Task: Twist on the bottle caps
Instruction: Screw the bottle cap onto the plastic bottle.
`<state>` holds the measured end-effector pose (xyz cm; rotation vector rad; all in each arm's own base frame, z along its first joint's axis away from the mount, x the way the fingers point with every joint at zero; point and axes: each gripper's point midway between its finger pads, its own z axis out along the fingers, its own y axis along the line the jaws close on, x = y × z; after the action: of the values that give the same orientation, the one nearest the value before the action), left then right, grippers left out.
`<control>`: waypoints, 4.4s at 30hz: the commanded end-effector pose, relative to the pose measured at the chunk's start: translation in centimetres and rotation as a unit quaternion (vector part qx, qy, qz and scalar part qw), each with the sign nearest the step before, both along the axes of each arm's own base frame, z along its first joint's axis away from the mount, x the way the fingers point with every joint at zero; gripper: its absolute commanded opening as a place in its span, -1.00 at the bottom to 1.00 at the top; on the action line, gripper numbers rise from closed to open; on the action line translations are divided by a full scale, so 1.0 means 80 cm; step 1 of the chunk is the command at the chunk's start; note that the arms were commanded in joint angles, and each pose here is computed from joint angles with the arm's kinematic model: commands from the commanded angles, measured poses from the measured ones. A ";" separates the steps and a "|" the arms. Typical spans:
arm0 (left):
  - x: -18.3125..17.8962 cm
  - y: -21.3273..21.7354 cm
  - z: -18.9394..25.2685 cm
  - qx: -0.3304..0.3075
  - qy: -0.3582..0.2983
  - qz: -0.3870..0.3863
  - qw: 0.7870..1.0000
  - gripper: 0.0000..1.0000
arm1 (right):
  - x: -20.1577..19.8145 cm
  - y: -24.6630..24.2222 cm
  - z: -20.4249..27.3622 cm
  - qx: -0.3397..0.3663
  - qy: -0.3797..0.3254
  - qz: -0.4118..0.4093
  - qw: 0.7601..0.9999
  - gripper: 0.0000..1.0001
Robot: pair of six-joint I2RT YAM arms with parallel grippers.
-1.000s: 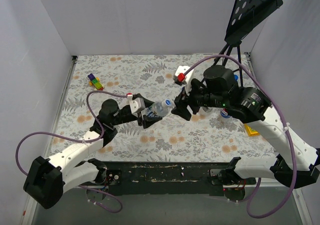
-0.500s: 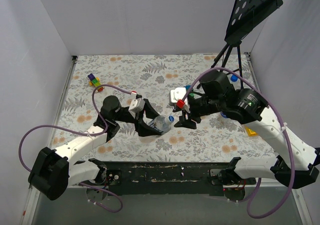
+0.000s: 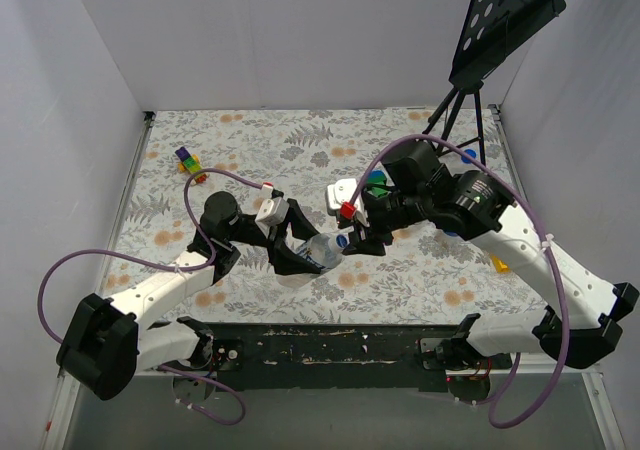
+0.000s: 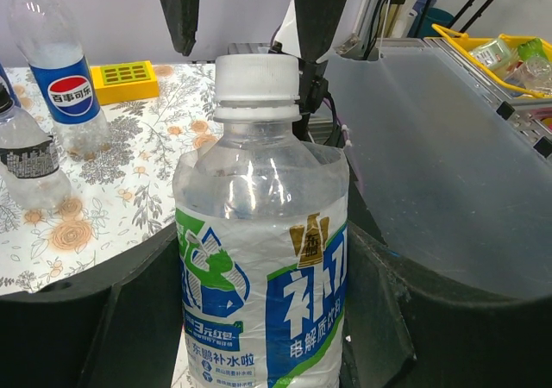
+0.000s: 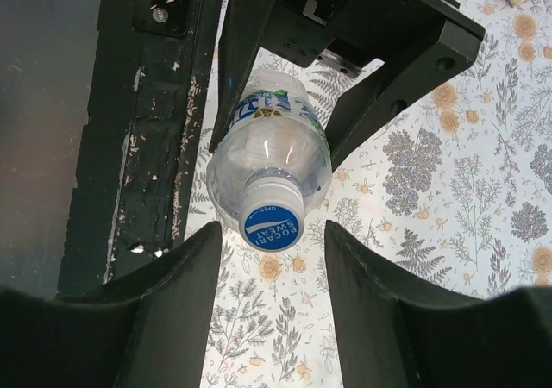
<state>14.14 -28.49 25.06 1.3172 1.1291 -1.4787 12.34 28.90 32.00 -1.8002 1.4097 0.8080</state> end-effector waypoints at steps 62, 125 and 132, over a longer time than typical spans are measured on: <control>0.027 0.000 0.009 0.010 -0.051 0.067 0.996 -1.00 | 0.016 -0.007 0.037 0.066 -0.047 -0.050 0.995 0.52; 0.120 0.052 0.010 0.044 -0.363 0.474 0.801 -1.00 | 0.086 0.042 -0.052 0.102 0.291 -0.437 0.845 -0.72; 0.096 0.010 -0.007 0.041 -0.244 0.357 0.901 -1.00 | 0.085 0.017 0.050 0.135 0.110 -0.328 0.929 0.50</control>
<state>22.60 -26.24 22.46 1.0691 1.1469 -0.3168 19.42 31.84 28.71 -0.7443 2.1061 0.8871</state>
